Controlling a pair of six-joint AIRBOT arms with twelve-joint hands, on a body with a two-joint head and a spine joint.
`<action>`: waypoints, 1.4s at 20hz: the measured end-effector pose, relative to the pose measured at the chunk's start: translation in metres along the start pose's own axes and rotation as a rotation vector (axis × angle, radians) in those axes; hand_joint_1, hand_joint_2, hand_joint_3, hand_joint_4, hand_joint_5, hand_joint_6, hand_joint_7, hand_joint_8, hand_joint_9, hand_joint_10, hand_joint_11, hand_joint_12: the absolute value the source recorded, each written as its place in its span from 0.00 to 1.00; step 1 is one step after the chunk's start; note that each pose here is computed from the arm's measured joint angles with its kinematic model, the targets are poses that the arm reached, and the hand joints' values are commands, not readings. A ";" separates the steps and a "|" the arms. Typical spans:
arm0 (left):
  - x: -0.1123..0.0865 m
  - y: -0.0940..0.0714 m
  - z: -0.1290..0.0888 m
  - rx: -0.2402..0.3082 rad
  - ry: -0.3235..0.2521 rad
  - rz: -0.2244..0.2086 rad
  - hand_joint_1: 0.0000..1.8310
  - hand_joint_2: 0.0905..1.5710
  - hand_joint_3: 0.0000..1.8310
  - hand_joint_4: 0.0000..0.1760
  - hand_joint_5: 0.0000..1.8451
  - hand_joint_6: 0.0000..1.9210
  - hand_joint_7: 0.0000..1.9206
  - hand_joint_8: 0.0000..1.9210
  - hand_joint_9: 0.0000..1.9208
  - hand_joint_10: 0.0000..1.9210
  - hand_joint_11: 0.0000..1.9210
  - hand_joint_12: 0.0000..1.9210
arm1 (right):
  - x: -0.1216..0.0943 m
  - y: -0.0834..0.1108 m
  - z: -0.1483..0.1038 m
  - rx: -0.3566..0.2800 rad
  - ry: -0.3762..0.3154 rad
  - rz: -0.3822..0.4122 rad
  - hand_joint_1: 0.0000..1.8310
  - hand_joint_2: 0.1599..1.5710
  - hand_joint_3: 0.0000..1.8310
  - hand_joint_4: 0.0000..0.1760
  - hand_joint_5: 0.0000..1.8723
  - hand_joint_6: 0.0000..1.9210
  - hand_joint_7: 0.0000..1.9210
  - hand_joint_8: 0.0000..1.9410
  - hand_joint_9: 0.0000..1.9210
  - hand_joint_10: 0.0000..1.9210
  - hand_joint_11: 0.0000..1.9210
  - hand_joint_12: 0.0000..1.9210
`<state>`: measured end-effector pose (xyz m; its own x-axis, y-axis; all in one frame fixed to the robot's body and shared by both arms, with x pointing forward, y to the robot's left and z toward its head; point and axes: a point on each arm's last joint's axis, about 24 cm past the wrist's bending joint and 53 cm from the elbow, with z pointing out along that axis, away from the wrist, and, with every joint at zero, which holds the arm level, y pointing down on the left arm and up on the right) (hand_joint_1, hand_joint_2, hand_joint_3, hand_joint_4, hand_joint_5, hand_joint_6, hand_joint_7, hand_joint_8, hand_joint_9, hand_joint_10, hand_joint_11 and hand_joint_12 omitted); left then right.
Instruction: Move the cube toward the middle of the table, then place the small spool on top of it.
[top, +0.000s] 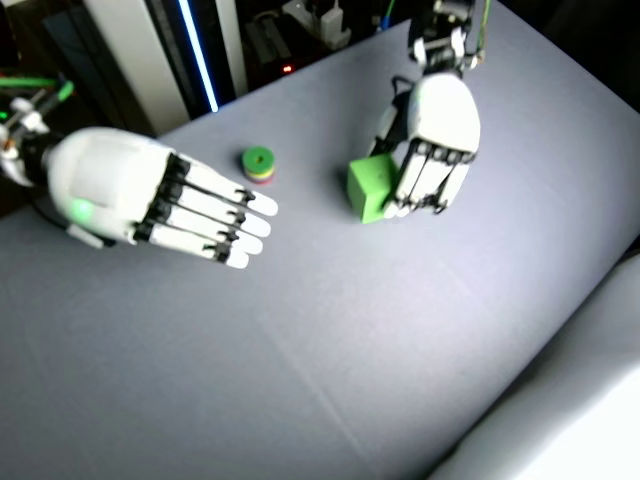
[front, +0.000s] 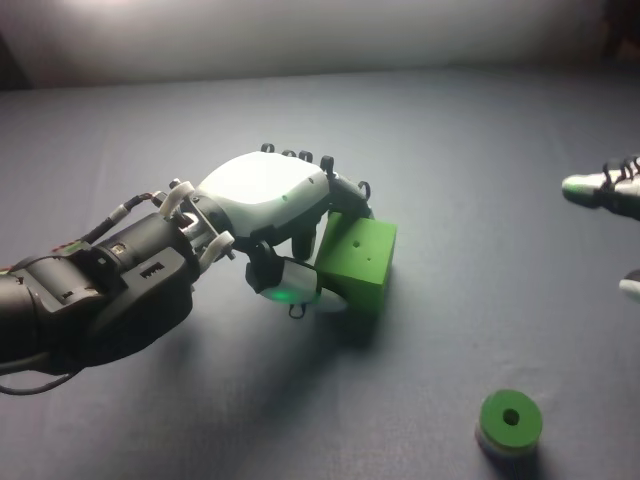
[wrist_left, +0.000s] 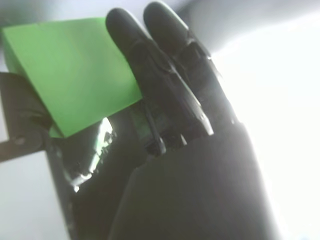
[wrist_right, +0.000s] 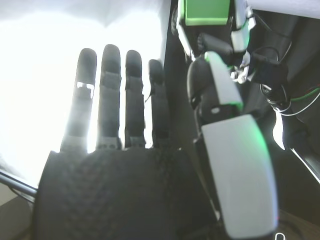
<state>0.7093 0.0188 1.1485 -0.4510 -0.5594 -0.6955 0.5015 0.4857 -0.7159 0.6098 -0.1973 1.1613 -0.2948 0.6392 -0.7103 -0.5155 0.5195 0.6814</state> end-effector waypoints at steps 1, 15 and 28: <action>-0.001 0.002 0.000 -0.006 -0.002 0.000 0.49 0.63 0.00 0.12 0.33 0.00 0.35 0.06 0.38 0.26 0.23 0.75 | -0.001 0.002 0.000 -0.007 -0.003 0.000 0.40 0.85 0.00 0.00 0.18 0.00 0.24 0.00 0.23 0.00 0.07 0.36; -0.061 -0.033 -0.103 0.119 -0.161 0.078 0.48 0.58 0.00 0.89 0.10 0.00 0.11 0.00 0.14 0.01 0.01 0.41 | 0.013 0.049 0.004 -0.169 0.099 -0.044 0.45 0.76 0.00 0.00 0.18 0.00 0.25 0.00 0.27 0.01 0.12 0.40; -0.072 -0.027 -0.192 0.071 -0.234 0.076 0.47 0.59 0.00 0.29 0.12 0.00 0.12 0.00 0.16 0.00 0.08 0.40 | 0.114 0.063 0.021 -0.239 0.511 -0.155 0.57 0.56 0.00 0.31 0.16 0.00 0.20 0.00 0.34 0.00 0.17 0.52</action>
<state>0.5869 0.1752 1.2062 -0.2307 -0.6673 -0.7082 0.5815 0.4890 -0.6502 0.5604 -0.0796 1.1266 -0.5216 0.1806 -0.8339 -0.7333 0.4047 0.5463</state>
